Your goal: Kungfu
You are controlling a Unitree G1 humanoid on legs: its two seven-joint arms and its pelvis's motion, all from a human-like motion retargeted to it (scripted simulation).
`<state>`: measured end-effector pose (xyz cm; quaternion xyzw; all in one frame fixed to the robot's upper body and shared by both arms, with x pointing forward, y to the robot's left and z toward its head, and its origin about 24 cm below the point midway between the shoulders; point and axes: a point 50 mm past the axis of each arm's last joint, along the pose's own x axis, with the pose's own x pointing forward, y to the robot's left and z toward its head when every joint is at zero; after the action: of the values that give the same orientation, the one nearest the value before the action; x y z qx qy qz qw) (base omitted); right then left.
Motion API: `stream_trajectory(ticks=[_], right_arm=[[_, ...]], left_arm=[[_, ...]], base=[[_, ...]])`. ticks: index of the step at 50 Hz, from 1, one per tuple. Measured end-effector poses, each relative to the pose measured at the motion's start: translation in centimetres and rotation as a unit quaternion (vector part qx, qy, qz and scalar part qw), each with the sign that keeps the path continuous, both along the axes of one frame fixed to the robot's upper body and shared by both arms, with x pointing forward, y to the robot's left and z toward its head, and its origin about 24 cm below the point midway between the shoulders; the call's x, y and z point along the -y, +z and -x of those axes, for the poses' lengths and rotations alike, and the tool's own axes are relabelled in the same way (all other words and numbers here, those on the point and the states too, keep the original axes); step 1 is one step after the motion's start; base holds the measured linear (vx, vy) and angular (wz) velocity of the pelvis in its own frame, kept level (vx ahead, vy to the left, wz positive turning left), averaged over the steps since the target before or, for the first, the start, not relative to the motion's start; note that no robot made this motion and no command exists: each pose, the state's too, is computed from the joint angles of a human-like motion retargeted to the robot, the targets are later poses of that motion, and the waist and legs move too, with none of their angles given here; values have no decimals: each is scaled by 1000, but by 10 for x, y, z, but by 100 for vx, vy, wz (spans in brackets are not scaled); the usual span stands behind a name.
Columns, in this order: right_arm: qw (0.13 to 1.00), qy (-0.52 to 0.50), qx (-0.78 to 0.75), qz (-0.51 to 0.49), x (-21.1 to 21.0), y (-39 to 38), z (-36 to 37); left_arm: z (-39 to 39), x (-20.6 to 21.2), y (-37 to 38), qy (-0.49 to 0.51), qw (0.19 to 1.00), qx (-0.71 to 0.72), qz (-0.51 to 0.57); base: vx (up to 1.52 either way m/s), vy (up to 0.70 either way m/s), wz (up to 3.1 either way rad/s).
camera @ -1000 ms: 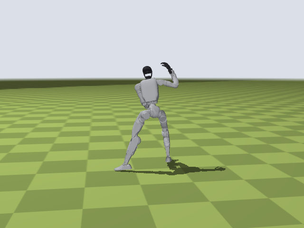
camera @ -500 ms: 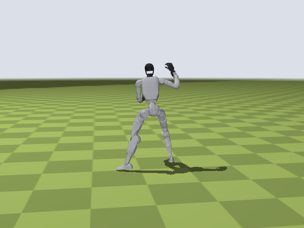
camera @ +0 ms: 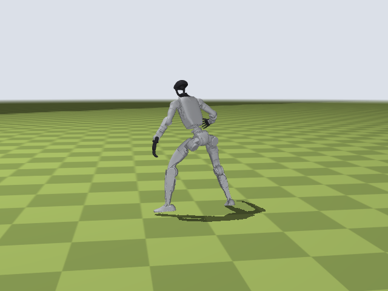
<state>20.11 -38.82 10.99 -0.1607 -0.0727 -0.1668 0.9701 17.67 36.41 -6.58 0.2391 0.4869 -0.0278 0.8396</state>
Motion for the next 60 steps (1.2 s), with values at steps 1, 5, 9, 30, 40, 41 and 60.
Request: stream_trajectory(ticks=[1, 5, 9, 30, 40, 41, 60], right_arm=[[999, 12, -36, -34, -11, -29, -1], [966, 66, -96, -233, -104, -129, -16], [872, 204, 59, -441, -220, -82, -105], [510, 484, 684, -194, -247, 333, -25], [520, 533, 608, -276, -258, 300, -51], [526, 531, 604, -276, -258, 297, -53], [633, 482, 548, -258, -245, 256, -73]], left_arm=[[19, 9, -18, -9, 998, -53, -23], [101, 59, -75, -2, 971, -240, 10], [202, 68, -82, 88, 904, -410, 82], [410, 222, -14, -61, 531, -727, 430], [322, 104, -52, -82, 705, -673, 206], [315, 94, -53, -92, 715, -669, 182], [327, 103, -57, -125, 729, -657, 146]], base=[[22, 28, 152], [33, -1, 334], [36, -55, 448], [35, 8, 7], [52, 14, 95], [49, 27, 64], [50, 11, 80]])
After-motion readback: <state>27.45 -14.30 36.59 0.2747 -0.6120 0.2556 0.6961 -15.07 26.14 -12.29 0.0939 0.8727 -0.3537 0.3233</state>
